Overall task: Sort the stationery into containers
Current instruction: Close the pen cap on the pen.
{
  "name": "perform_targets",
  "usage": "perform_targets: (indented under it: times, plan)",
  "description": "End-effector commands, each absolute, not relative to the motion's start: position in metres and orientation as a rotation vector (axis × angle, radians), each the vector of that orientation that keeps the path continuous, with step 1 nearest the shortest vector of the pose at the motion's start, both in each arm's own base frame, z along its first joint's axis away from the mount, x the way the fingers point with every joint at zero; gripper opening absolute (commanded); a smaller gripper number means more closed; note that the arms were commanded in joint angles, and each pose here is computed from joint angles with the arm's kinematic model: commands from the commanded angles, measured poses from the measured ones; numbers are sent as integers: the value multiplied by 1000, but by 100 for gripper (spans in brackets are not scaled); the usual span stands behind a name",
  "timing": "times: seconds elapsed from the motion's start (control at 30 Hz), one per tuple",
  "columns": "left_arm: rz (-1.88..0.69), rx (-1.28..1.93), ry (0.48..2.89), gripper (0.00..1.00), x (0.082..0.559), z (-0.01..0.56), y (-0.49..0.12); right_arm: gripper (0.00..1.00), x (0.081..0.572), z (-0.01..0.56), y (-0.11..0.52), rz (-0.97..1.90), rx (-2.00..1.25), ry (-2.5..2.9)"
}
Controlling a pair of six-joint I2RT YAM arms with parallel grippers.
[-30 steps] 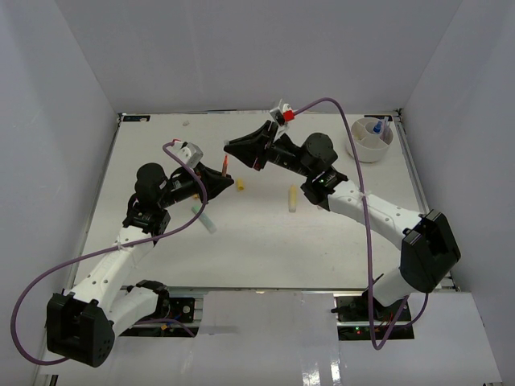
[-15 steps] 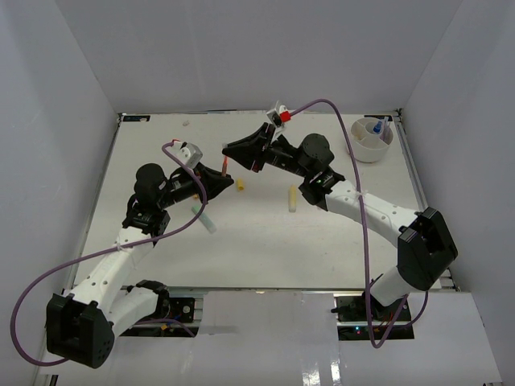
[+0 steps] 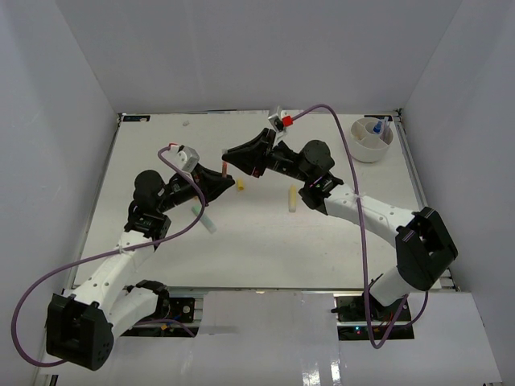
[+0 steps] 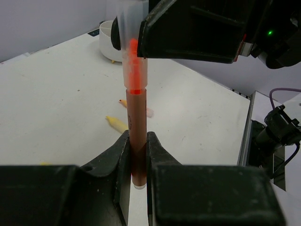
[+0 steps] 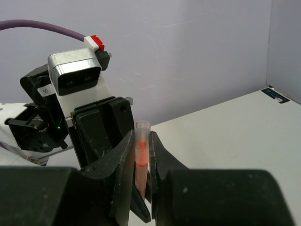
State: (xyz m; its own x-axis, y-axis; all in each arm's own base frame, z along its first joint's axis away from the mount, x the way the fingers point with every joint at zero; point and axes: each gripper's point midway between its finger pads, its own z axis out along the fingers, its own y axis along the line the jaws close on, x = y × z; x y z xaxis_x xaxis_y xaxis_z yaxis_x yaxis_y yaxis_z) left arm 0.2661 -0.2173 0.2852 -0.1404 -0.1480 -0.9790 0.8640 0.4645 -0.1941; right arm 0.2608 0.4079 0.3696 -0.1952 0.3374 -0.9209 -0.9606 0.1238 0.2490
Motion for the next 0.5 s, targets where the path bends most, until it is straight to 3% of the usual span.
perform_targets:
  times: [0.0,0.47]
  plan:
    - [-1000,687,1242,6,257,334,-218,8,249,373,408,1417,-752,1158]
    - [-961,745,1100,2,268,384,-226,8,253,345,407,1321,-830,1286]
